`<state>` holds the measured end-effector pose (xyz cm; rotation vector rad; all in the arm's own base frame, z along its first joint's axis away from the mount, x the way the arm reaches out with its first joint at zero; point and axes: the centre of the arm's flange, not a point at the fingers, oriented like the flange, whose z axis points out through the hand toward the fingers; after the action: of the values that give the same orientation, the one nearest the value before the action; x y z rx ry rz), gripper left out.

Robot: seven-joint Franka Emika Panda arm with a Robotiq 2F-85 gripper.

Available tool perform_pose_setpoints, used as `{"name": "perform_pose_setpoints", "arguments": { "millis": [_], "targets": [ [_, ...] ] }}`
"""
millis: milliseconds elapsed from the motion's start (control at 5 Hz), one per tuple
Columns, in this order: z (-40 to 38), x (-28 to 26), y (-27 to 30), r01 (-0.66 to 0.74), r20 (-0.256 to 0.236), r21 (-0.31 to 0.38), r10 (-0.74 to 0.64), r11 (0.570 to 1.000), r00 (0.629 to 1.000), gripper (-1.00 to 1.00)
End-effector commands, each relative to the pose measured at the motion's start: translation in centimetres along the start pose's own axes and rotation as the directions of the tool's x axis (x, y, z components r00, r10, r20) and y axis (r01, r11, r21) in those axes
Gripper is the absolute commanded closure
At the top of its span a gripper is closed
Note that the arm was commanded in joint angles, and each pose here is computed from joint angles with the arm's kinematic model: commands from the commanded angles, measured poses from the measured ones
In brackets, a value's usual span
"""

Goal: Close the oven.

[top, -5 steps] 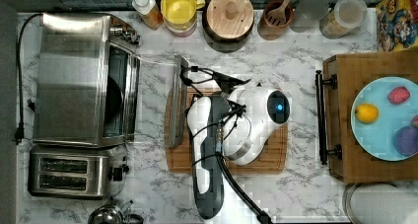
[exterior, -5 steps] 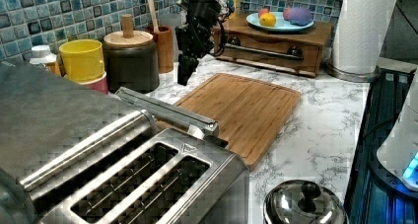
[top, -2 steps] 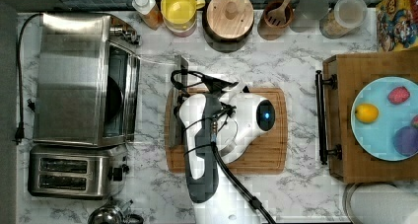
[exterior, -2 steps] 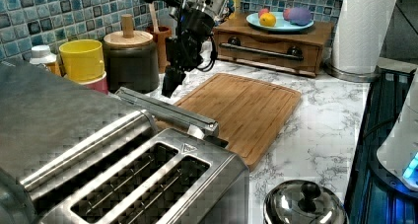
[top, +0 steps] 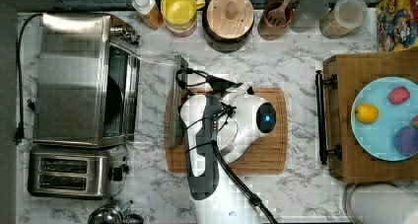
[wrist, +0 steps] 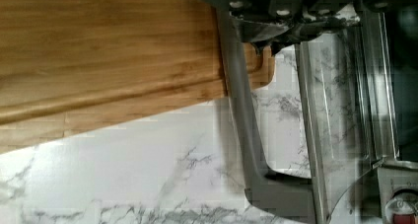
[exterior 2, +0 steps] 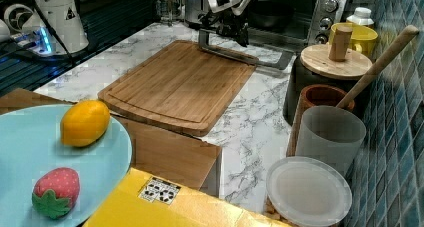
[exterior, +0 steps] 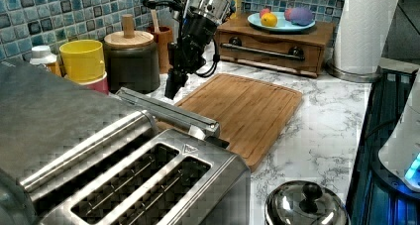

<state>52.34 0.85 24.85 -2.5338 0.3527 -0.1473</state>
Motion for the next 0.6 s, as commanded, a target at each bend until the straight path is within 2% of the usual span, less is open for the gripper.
{"name": "perform_pose_setpoints", "arguments": {
  "millis": [200,400,600],
  "targets": [
    [5.6,2.2,-5.4,0.112,0.136,0.019,-0.113,0.994,0.984,1.0],
    [7.1,1.9,-6.8,0.149,0.141,0.028,-0.152,0.988,0.978,1.0],
    [5.9,2.1,-6.4,0.096,0.135,0.071,-0.105,0.993,0.985,1.0]
  ]
}}
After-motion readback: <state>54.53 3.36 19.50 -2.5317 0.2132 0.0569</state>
